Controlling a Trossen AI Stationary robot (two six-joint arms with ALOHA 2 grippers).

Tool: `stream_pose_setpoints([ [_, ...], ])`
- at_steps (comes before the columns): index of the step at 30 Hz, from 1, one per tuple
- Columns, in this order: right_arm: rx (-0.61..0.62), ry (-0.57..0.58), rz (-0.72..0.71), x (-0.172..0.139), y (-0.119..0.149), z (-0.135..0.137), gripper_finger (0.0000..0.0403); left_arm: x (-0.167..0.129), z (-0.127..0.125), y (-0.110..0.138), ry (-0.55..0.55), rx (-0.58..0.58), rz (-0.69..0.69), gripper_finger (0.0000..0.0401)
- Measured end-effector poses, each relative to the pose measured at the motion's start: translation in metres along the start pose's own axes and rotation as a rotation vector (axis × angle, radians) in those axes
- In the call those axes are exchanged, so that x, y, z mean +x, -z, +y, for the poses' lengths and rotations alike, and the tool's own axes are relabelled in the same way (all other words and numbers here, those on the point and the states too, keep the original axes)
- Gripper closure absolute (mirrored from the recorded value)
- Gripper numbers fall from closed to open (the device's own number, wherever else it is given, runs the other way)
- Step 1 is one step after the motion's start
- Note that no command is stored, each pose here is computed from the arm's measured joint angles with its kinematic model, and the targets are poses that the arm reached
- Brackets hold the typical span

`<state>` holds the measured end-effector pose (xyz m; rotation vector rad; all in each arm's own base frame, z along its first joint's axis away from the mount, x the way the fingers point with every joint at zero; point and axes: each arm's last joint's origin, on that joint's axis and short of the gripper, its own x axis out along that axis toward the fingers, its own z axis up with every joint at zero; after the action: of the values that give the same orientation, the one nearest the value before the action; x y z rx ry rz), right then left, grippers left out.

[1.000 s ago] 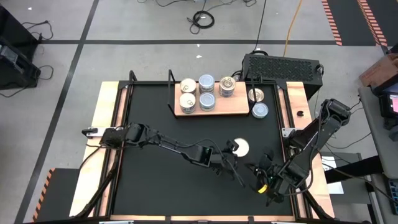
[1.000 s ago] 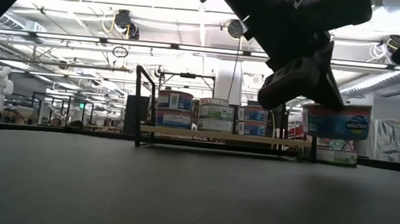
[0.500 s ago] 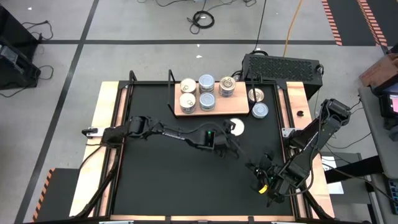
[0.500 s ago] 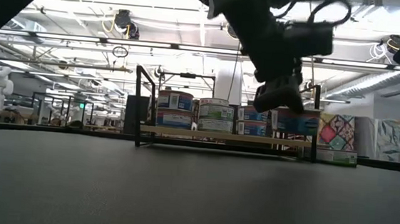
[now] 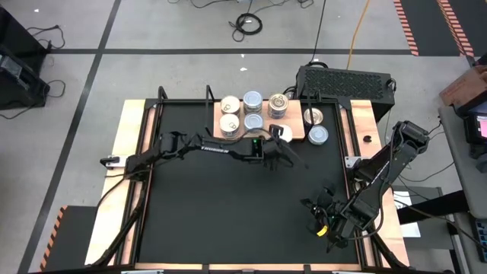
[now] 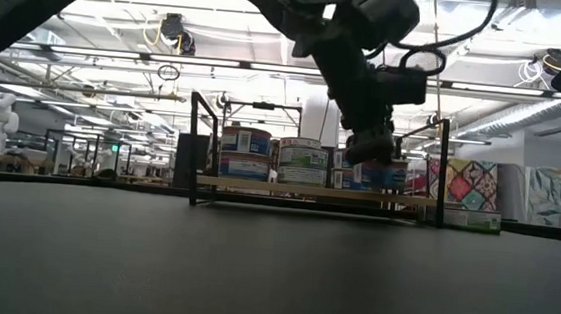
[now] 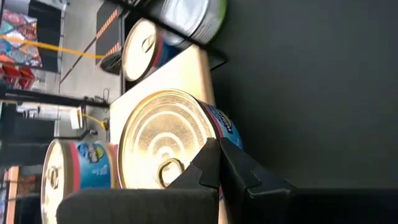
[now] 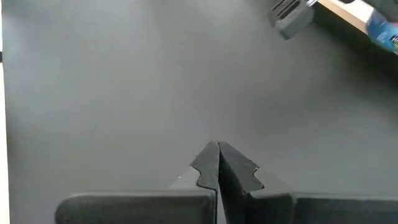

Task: Stack canned seafood by type on shelf
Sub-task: Put the bottom blue tuna can on the shelf, then move the cans to the middle right of the table

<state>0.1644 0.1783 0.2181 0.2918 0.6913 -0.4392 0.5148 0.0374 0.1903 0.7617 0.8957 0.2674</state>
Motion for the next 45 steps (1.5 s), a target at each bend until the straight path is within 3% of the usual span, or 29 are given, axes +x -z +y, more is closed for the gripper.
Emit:
stream_pose_setpoints([
  [12,-0.001,0.002,-0.001,0.0,0.0,0.0,0.0403,0.023,0.035,0.029,0.037,-0.065,0.012,0.0401],
  [25,0.003,0.002,-0.001,0.0,0.0,0.0,0.0403,0.026,0.041,0.033,0.057,-0.076,0.0,0.0399],
  [39,0.007,0.001,-0.001,0.0,0.0,0.0,0.0403,0.025,0.041,0.033,0.035,-0.077,0.018,0.0299],
  [45,0.005,0.001,0.0,0.0,0.0,0.0,0.0403,0.01,0.029,0.015,0.026,-0.064,0.031,0.0254],
])
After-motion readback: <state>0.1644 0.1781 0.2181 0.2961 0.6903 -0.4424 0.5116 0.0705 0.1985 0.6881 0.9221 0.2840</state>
